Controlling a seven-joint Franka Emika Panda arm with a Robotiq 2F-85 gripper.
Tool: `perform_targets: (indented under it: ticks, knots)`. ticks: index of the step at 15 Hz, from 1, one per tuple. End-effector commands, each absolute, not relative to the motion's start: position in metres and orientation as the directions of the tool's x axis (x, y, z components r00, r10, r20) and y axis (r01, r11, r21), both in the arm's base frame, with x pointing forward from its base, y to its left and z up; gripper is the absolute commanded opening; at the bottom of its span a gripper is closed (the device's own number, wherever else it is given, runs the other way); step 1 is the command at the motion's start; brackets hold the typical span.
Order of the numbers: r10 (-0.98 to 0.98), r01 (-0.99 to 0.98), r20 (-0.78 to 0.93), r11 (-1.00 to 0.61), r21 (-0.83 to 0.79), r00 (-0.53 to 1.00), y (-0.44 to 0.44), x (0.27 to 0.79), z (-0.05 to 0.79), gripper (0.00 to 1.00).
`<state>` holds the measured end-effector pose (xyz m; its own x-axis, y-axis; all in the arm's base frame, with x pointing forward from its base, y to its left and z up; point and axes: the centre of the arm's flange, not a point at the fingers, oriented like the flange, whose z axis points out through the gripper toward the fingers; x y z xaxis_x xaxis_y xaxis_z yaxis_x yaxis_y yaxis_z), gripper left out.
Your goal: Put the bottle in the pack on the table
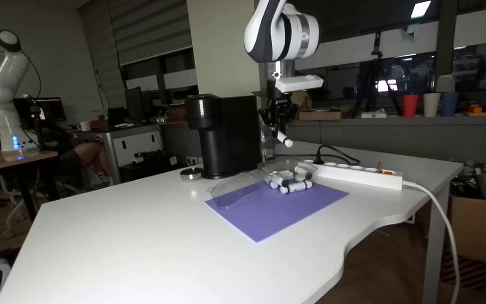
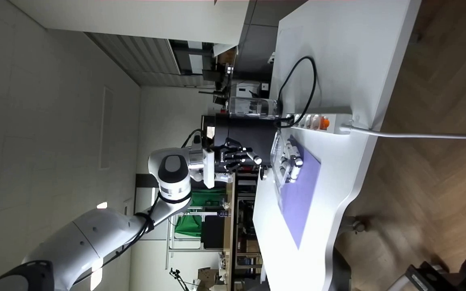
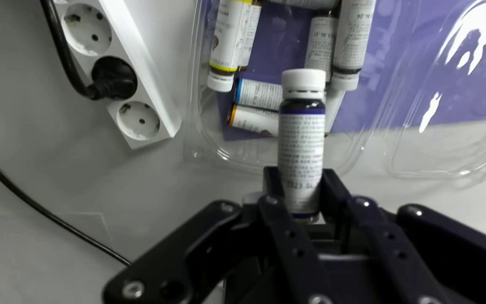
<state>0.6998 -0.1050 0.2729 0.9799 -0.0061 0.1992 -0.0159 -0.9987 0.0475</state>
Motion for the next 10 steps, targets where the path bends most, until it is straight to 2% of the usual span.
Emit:
perform_targets:
  ticks: [1,10]
  knots:
    - [0.019,0.004,0.229,-0.998,0.070,0.973,-0.101,0.705,0.259,0.07]
    - [0.067,0.033,0.236,-0.989,0.145,0.969,-0.088,0.709,0.196,0.07]
